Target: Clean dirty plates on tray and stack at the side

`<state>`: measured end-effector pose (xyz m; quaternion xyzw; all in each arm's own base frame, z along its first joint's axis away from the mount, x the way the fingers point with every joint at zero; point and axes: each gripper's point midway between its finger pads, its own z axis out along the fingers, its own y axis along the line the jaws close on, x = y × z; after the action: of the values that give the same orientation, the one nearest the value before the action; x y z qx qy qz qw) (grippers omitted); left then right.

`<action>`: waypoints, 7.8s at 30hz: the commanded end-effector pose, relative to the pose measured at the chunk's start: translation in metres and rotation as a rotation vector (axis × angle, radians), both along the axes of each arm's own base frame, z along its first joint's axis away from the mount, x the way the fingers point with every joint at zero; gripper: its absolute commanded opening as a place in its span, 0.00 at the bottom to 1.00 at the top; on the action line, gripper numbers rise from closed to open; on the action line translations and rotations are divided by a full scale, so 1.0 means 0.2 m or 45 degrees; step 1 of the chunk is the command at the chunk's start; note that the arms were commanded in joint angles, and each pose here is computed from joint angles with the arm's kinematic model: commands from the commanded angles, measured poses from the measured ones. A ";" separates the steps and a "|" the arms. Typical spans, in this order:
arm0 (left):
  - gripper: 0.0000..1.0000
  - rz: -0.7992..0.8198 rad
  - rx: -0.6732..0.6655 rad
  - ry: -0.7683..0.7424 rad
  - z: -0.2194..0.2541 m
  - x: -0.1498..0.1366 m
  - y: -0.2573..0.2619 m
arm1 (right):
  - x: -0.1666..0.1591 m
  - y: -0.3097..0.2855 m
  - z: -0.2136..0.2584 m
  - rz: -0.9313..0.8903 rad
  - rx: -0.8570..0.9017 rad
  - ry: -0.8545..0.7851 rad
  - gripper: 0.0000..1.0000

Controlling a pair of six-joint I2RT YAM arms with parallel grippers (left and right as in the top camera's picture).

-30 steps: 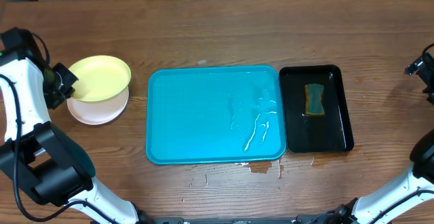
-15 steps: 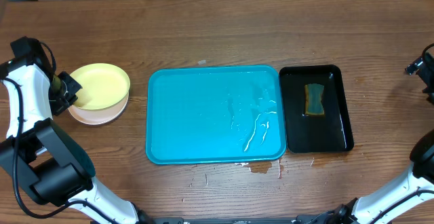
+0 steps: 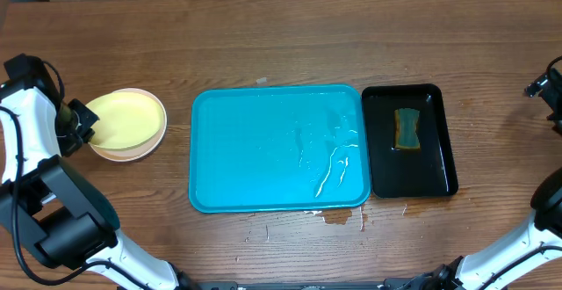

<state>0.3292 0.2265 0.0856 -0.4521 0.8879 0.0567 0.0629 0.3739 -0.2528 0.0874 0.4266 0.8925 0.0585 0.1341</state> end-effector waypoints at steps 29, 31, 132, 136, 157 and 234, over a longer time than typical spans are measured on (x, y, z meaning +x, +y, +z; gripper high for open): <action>1.00 -0.401 -0.350 -0.292 0.04 0.29 -0.42 | 0.02 -0.01 0.08 -0.001 -0.030 -0.042 1.00; 1.00 -0.401 -0.350 -0.292 0.04 0.29 -0.42 | 0.02 -0.01 0.08 -0.001 -0.030 -0.042 1.00; 1.00 -0.401 -0.350 -0.292 0.04 0.29 -0.42 | -0.70 1.42 0.78 0.696 -0.792 -1.952 1.00; 1.00 -0.401 -0.350 -0.292 0.04 0.29 -0.42 | -0.66 1.41 0.59 0.727 -0.744 -1.761 1.00; 0.99 -0.401 -0.350 -0.292 0.04 0.29 -0.42 | -0.64 1.38 0.41 0.850 -0.875 -1.535 1.00; 1.00 -1.086 -0.017 -1.006 1.10 -0.29 -1.34 | -0.64 1.38 0.41 0.850 -0.874 -1.536 1.00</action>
<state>0.2868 -0.0439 0.3299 -0.0464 0.8940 -0.1649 0.4141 0.2452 0.0239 0.1709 -0.0375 0.7166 0.0426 0.6952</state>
